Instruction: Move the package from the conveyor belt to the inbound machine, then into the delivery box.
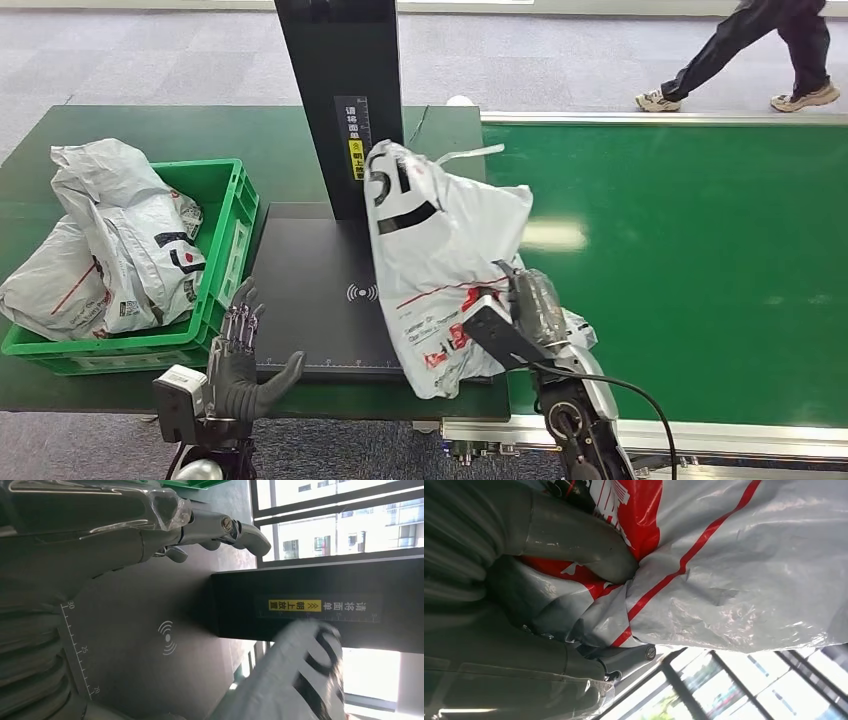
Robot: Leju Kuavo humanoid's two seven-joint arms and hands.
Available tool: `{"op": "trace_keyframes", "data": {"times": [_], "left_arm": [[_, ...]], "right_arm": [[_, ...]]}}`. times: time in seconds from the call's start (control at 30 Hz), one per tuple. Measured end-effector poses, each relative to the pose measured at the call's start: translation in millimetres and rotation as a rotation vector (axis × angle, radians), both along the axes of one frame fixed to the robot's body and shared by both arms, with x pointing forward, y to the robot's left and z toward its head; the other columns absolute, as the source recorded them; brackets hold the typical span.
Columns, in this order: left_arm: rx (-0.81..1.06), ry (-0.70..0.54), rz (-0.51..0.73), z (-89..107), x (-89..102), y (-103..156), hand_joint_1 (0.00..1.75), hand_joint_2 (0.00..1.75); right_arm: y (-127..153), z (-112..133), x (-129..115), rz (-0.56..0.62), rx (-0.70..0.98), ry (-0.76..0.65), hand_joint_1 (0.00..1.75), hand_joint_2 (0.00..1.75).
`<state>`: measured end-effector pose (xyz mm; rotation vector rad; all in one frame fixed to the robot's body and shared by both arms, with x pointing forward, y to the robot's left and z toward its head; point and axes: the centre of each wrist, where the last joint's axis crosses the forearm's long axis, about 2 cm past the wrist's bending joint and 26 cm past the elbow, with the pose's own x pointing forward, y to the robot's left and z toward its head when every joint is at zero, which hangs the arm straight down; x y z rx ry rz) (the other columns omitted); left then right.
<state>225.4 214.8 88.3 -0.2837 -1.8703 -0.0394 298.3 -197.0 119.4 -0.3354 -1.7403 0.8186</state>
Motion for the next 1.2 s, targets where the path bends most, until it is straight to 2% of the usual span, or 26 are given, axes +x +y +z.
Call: {"op": "trace_keyframes", "data": {"times": [0.13, 0.33, 0.43, 0.57, 0.77, 0.8, 0.93, 1.2], "left_arm": [[0.003, 0.001, -0.006, -1.1, 1.3, 0.6, 0.00, 1.75], [0.001, -0.003, -0.012, -2.5, 4.9, 1.8, 0.00, 1.75], [0.002, -0.002, -0.014, -3.5, 5.9, 2.4, 0.00, 1.75], [0.004, -0.002, -0.020, -3.7, 8.2, 1.1, 0.00, 1.75], [0.005, 0.000, -0.023, -4.0, 8.1, -0.3, 0.00, 1.75], [0.005, 0.000, -0.023, -4.0, 8.1, -0.4, 0.00, 1.75], [0.005, -0.001, -0.023, -4.0, 8.0, -0.7, 0.00, 1.75], [0.005, 0.001, -0.022, -4.2, 7.8, -0.6, 0.00, 1.75]], "right_arm": [[21.9, -4.4, -6.5, 0.116, -0.037, 0.031, 1.75, 1.75], [43.6, -11.8, -10.7, 0.327, -0.075, 0.034, 1.75, 1.75], [50.3, -14.0, -9.8, 0.394, -0.092, 0.035, 1.75, 1.75], [55.4, -20.3, -6.8, 0.440, -0.139, 0.058, 1.75, 1.75], [57.1, -27.6, -4.0, 0.405, -0.208, 0.045, 1.75, 1.75], [57.0, -28.2, -3.5, 0.402, -0.213, 0.046, 1.70, 1.75], [56.9, -29.8, -2.4, 0.391, -0.232, 0.044, 0.00, 1.75], [53.8, -28.4, 0.0, 0.273, -0.273, -0.033, 0.00, 1.75]]}}
